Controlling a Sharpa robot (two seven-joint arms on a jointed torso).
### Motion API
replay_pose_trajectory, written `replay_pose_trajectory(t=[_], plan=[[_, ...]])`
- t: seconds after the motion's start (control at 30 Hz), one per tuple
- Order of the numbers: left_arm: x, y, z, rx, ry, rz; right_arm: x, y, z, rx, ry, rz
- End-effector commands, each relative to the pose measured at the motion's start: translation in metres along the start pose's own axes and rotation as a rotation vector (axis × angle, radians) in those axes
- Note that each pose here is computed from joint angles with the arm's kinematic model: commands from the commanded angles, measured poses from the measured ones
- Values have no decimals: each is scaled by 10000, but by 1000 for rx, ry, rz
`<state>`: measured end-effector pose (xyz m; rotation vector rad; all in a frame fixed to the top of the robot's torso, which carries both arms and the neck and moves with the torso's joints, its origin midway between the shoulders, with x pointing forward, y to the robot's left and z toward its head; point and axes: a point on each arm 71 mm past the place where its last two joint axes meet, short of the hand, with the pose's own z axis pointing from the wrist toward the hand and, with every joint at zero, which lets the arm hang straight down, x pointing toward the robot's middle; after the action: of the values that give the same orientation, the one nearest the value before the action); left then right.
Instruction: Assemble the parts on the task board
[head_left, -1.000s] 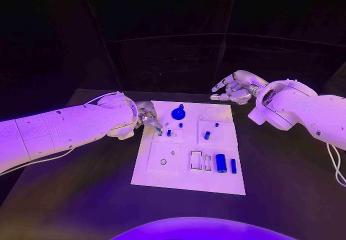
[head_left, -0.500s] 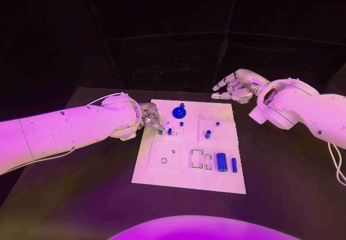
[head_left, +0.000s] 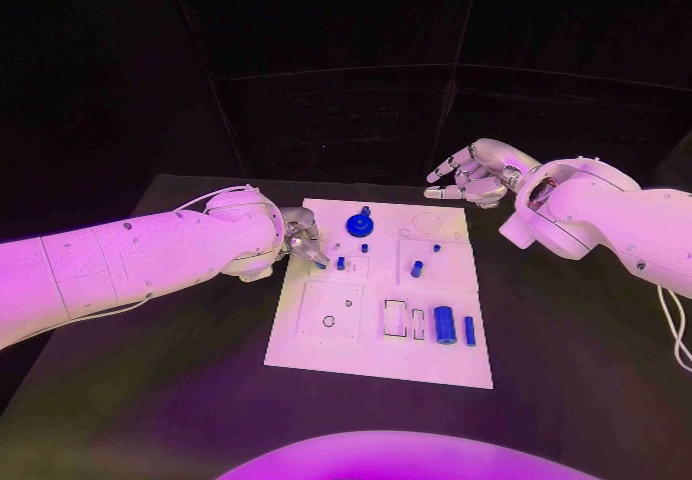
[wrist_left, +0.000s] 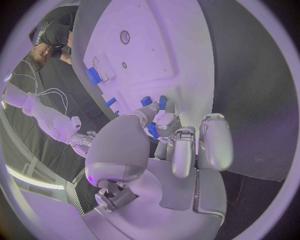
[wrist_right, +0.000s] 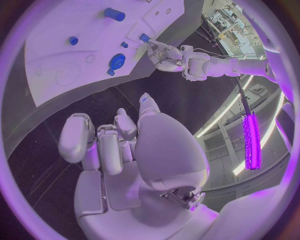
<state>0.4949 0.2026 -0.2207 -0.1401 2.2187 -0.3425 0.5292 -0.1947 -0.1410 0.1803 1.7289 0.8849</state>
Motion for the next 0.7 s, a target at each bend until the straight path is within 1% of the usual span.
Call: replay_pose_trajectory(t=[0.03, 0.23, 0.57, 0.7], plan=[[30, -4, -1, -13, 29, 23, 3, 13, 4, -3, 11, -3], [33, -10, 6, -20, 30, 25, -1, 3, 2, -1, 11, -4], [48, -51, 33, -23, 48, 37, 6, 0, 5, 2, 20, -7], [46, -54, 46, -28, 49, 37, 8, 0, 7, 5, 21, -11]])
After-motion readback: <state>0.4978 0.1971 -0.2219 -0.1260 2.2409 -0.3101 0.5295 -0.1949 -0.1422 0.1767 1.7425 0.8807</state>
